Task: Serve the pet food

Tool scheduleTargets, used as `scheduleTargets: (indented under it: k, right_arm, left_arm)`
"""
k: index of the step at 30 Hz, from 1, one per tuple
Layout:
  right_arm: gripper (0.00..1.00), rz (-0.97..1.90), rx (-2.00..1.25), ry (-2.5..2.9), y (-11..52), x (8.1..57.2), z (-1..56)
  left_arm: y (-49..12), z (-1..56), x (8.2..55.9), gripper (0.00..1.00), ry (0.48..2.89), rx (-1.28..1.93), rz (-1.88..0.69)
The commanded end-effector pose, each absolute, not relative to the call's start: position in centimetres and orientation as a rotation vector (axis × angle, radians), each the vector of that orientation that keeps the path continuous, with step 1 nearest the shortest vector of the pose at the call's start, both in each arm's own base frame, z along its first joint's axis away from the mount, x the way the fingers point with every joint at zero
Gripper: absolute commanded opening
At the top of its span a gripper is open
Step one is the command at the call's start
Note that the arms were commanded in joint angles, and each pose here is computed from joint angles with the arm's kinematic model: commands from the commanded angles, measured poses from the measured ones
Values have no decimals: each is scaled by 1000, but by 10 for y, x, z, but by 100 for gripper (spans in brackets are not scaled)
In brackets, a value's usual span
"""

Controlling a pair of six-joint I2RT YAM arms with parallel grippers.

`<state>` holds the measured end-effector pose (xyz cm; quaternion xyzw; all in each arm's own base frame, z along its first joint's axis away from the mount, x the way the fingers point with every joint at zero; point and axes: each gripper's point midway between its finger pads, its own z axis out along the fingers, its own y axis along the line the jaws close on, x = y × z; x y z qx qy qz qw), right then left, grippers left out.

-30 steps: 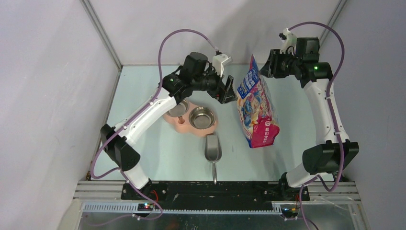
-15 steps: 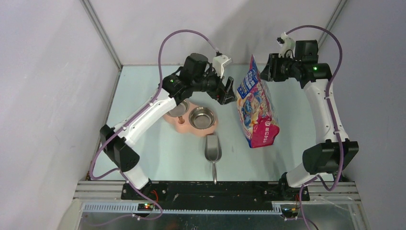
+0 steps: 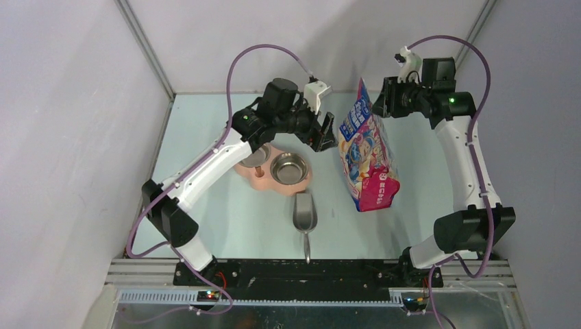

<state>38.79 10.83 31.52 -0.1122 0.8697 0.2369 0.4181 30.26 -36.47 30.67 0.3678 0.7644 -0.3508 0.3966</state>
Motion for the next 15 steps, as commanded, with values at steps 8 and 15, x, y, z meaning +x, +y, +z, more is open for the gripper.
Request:
scheduleTargets:
  k: [8,15]
  right_arm:
    - [44,506,-271,2143,108,394,329]
    - [43,505,-258,2142,104,390,331]
  left_arm:
    - [-358,333,291,90,1847,951,-868]
    - [-357,330,291,90,1852,956,-861]
